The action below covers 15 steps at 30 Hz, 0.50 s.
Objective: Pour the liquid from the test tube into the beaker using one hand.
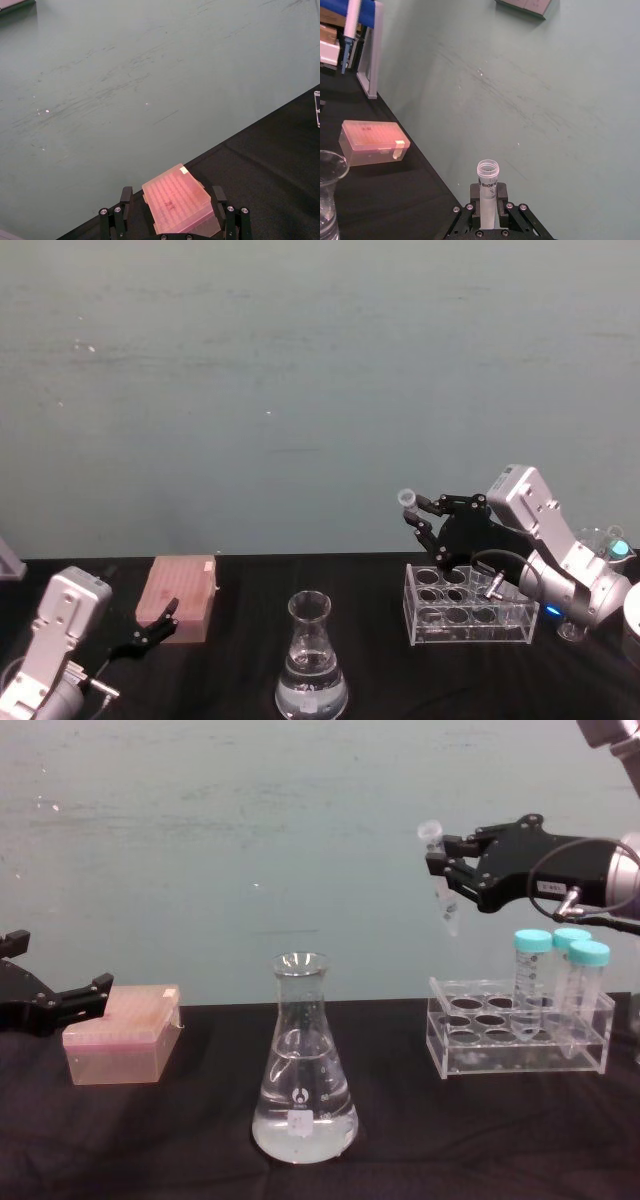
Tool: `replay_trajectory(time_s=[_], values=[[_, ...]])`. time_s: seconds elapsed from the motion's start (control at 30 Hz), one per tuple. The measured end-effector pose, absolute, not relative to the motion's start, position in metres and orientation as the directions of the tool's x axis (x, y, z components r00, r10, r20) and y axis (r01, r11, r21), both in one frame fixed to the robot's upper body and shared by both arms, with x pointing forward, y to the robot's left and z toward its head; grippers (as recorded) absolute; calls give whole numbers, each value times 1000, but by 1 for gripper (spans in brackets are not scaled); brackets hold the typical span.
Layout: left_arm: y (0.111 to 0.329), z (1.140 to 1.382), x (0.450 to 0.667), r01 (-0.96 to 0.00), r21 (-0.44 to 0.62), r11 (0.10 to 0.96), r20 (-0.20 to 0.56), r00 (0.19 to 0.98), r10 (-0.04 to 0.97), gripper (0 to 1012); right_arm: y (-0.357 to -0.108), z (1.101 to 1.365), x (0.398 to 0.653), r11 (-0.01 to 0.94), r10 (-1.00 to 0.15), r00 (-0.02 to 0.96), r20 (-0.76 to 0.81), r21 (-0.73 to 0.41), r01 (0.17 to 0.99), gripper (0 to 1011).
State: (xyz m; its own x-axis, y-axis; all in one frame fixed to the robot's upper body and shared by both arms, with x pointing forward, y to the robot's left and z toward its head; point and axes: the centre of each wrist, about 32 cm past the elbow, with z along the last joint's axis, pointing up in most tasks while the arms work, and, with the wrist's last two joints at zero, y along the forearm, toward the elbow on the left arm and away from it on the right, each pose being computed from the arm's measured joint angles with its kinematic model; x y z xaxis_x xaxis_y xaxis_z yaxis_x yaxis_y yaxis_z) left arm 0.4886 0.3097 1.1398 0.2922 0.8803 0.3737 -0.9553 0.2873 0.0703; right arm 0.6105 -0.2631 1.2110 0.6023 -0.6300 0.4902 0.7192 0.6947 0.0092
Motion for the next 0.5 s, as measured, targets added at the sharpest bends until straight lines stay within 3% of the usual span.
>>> replay_trajectory(time_s=[0.5], values=[[310, 1140, 489, -955, 70, 287, 374, 292, 880, 1000, -244, 1221, 608, 750, -551, 620, 559, 6, 661, 190]])
